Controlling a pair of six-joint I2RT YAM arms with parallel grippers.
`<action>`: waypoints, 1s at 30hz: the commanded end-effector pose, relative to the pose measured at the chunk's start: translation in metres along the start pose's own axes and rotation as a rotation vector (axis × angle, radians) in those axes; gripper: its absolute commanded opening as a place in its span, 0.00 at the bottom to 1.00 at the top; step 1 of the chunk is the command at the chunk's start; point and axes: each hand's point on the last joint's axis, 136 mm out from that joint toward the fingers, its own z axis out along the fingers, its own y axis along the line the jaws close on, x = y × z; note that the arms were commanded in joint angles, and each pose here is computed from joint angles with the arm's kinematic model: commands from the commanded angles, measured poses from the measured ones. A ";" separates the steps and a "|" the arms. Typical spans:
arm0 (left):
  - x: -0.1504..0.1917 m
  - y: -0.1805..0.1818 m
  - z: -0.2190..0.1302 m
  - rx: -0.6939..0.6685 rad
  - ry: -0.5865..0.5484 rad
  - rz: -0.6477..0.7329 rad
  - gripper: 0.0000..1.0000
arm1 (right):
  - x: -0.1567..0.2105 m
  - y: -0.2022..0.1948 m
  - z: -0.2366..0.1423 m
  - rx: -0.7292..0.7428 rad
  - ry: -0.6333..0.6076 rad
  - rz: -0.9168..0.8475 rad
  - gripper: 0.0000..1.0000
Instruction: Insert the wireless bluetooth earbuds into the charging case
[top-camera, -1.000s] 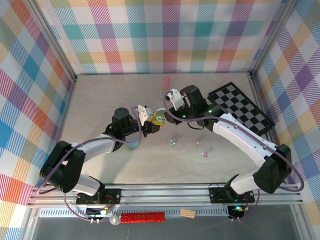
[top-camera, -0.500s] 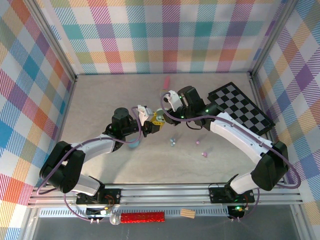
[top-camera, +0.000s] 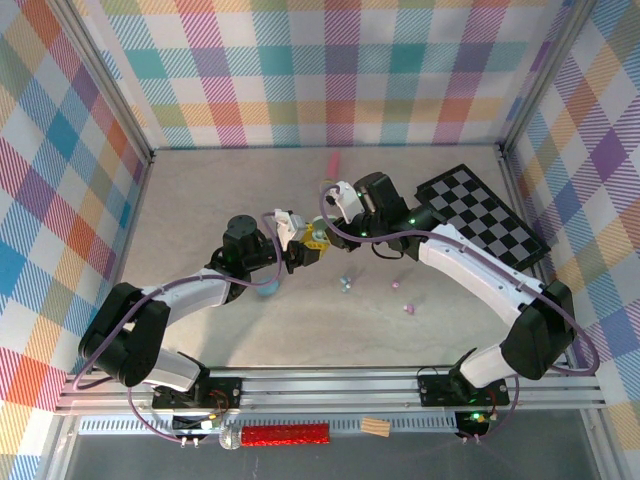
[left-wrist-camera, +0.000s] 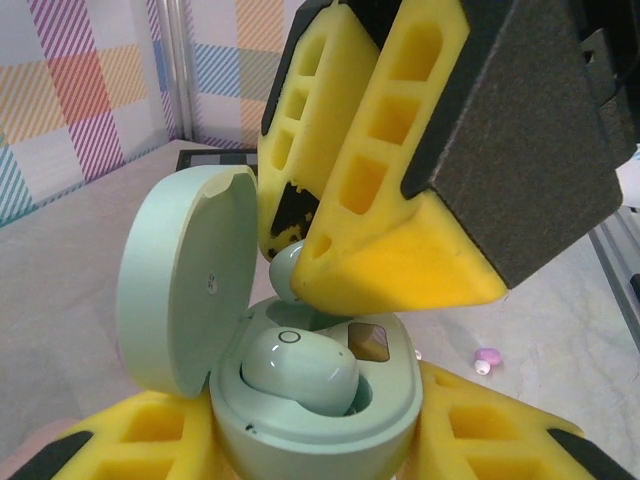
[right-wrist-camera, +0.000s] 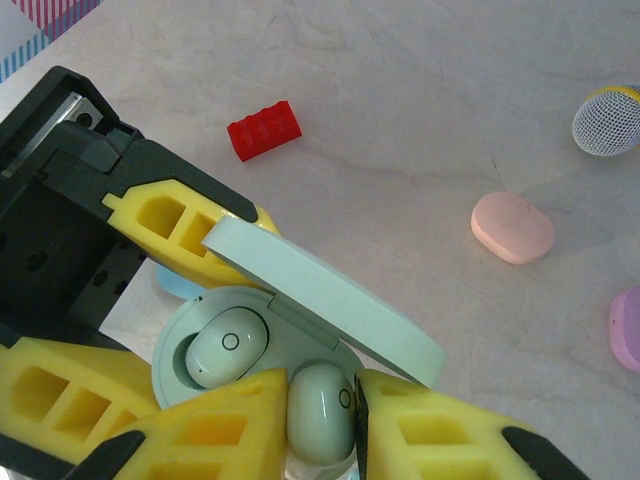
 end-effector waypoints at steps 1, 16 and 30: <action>-0.032 -0.006 0.000 0.024 -0.080 0.058 0.34 | 0.000 0.003 0.000 -0.006 -0.015 -0.011 0.24; -0.034 -0.007 0.000 0.033 -0.088 0.051 0.34 | -0.009 0.000 0.002 0.009 -0.105 -0.062 0.21; -0.037 -0.003 0.000 0.012 -0.099 0.047 0.34 | -0.017 0.007 -0.026 0.002 -0.175 -0.022 0.37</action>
